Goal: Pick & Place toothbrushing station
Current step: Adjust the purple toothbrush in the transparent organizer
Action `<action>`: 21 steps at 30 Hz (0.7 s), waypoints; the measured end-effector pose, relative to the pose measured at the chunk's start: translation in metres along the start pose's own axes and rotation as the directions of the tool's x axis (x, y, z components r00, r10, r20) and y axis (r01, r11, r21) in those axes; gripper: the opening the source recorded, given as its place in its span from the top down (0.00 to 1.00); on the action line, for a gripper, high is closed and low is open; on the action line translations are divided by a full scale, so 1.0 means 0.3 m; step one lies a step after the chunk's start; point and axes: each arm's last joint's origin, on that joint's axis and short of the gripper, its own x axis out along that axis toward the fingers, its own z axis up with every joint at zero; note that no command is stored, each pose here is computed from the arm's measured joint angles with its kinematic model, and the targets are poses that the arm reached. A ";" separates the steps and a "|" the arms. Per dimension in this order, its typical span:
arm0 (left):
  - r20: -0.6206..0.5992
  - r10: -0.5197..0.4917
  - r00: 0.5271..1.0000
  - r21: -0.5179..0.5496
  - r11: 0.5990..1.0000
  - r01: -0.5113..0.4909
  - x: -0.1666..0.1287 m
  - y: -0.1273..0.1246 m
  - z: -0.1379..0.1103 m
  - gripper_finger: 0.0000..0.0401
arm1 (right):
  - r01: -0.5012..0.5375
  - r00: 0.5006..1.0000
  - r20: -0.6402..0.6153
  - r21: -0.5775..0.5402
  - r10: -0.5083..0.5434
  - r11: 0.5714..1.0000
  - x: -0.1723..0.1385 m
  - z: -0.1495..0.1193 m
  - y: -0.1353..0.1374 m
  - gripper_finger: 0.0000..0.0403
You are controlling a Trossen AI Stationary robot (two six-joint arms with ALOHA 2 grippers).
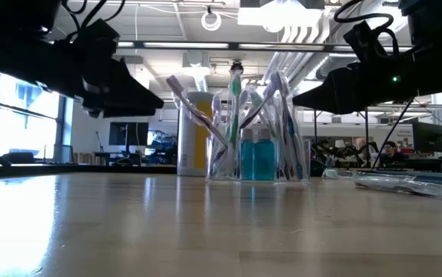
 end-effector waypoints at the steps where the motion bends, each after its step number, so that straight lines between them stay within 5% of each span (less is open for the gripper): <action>1: 0.017 -0.007 1.000 0.017 1.000 0.006 0.006 -0.005 -0.003 0.39 | 0.005 1.000 -0.001 -0.001 -0.005 1.000 -0.003 0.000 0.001 0.35; 13: 0.053 0.021 0.998 0.151 0.988 -0.029 0.174 -0.063 0.033 0.39 | 0.017 1.000 -0.002 -0.005 -0.017 1.000 -0.026 0.003 0.015 0.35; 21: 0.086 0.028 0.996 0.214 0.976 -0.046 0.192 -0.089 0.064 0.39 | -0.003 1.000 0.003 -0.006 0.003 1.000 -0.038 0.004 0.025 0.35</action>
